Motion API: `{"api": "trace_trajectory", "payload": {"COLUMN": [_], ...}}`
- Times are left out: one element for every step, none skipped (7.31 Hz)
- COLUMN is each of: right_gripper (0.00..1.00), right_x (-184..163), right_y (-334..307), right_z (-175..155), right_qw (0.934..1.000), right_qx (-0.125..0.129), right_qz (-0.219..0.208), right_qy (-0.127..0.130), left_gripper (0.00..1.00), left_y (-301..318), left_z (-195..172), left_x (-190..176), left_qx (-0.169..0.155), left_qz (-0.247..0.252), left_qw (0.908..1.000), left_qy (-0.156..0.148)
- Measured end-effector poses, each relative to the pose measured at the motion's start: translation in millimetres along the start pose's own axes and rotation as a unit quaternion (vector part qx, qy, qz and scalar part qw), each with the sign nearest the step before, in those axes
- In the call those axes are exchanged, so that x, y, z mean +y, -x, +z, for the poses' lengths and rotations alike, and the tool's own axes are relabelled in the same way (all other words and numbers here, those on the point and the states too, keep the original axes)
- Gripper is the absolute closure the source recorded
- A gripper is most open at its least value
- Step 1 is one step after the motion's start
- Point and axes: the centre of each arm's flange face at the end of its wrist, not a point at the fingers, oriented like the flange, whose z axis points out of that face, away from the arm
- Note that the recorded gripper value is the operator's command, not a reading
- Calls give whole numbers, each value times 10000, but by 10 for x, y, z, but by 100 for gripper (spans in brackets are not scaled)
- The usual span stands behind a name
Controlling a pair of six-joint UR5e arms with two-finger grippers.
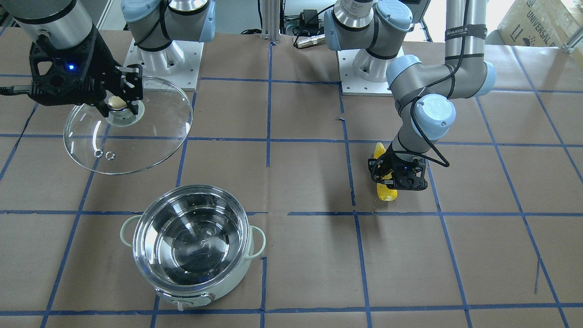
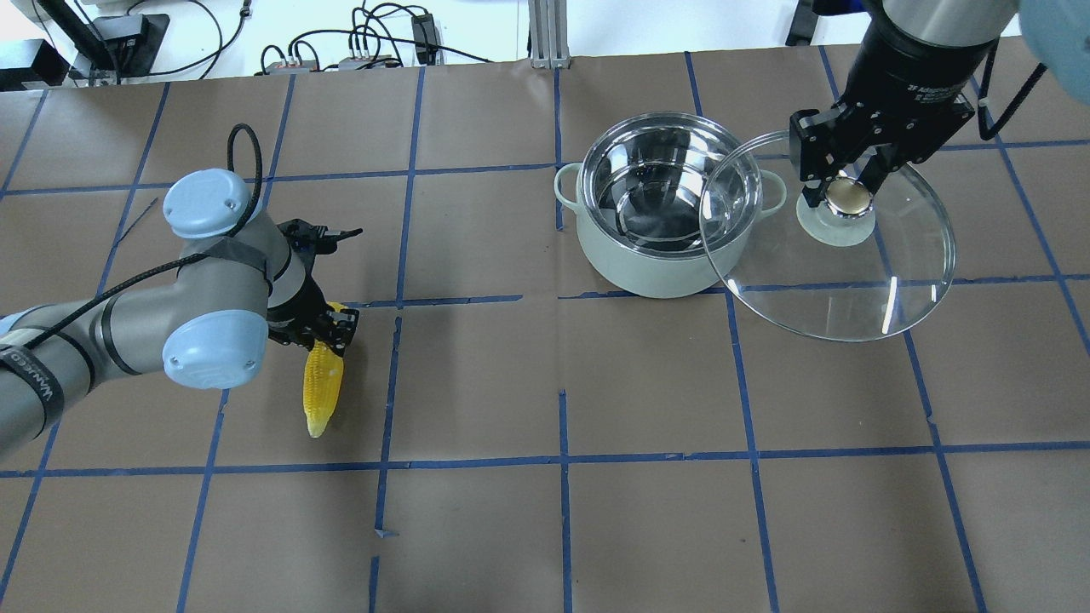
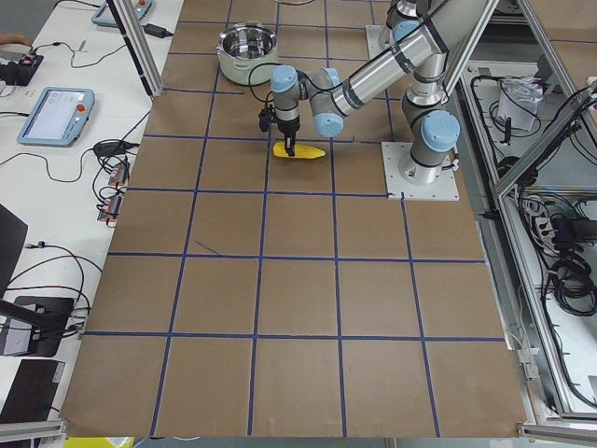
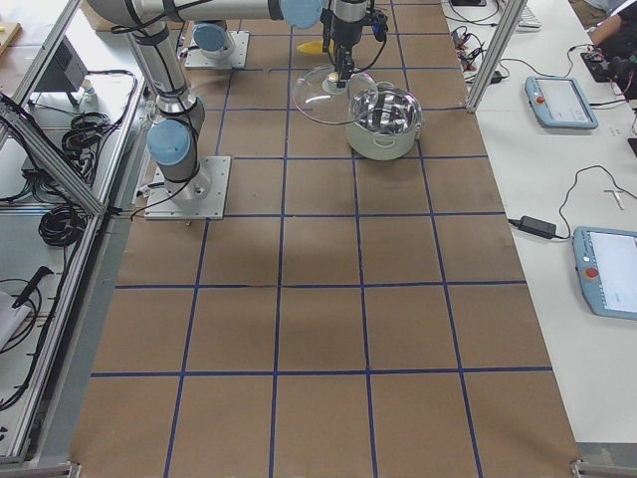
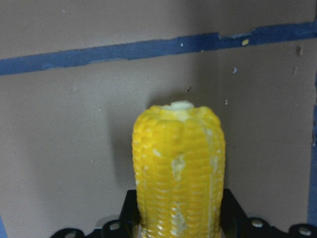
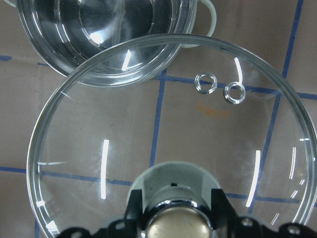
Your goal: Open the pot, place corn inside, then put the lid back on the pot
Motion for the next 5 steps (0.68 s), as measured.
{"api": "trace_trajectory", "payload": {"right_gripper": [63, 64, 64, 66, 67], "right_x": [3, 4, 4, 6, 11], "right_y": [-4, -7, -17, -34, -59], "right_z": [4, 5, 7, 6, 6], "right_qw": [10000, 10000, 10000, 10000, 9999], "right_qx": [0, 0, 1, 4, 33], "right_qz": [9, 15, 29, 51, 86], "right_qy": [15, 23, 29, 34, 53], "left_gripper": [89, 89, 88, 88, 88], "left_y": [-273, -650, -1075, -1539, -2000], "left_z": [-266, -595, -883, -1147, -1413], "left_x": [-143, -359, -582, -801, -994], "left_qx": [71, 219, 362, 434, 472], "left_qz": [-11, 67, 126, 188, 292], "left_qw": [9999, 9995, 9988, 9984, 9980], "left_qy": [-71, -211, -299, -312, -312]}}
